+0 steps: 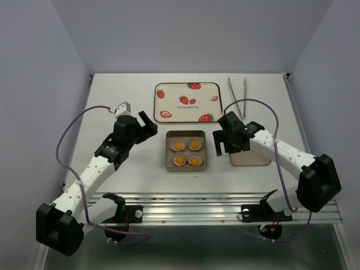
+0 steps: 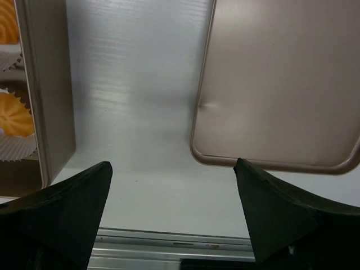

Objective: Pack the cookies

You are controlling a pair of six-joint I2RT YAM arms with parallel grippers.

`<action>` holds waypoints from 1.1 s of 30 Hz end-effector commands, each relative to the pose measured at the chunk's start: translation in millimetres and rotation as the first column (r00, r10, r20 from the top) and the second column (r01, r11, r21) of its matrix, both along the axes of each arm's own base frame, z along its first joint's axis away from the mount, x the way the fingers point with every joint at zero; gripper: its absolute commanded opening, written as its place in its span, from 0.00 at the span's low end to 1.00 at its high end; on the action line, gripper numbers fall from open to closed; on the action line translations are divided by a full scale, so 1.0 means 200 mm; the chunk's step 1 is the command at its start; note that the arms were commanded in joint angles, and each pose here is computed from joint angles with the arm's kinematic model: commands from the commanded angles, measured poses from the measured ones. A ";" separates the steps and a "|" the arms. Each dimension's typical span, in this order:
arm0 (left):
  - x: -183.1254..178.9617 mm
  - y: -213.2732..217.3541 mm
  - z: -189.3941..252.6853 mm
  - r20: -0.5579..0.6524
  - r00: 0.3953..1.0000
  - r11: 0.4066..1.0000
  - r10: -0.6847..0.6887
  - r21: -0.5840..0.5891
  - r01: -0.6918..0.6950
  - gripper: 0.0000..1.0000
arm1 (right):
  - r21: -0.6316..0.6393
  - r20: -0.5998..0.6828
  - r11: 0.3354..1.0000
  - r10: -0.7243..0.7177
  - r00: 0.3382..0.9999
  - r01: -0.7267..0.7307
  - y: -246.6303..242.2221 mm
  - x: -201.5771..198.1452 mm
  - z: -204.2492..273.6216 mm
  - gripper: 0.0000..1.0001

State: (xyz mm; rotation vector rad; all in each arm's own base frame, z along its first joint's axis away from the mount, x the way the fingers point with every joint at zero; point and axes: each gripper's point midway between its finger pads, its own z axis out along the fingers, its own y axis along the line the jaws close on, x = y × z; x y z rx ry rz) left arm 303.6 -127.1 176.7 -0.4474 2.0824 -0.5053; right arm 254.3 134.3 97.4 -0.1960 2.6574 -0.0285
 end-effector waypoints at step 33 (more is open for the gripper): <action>-0.05 0.06 -0.05 -0.001 0.998 0.998 0.056 0.004 -0.056 0.99 | -0.238 -0.218 0.971 -0.043 0.975 -0.010 -0.05 -0.09 -0.34 0.43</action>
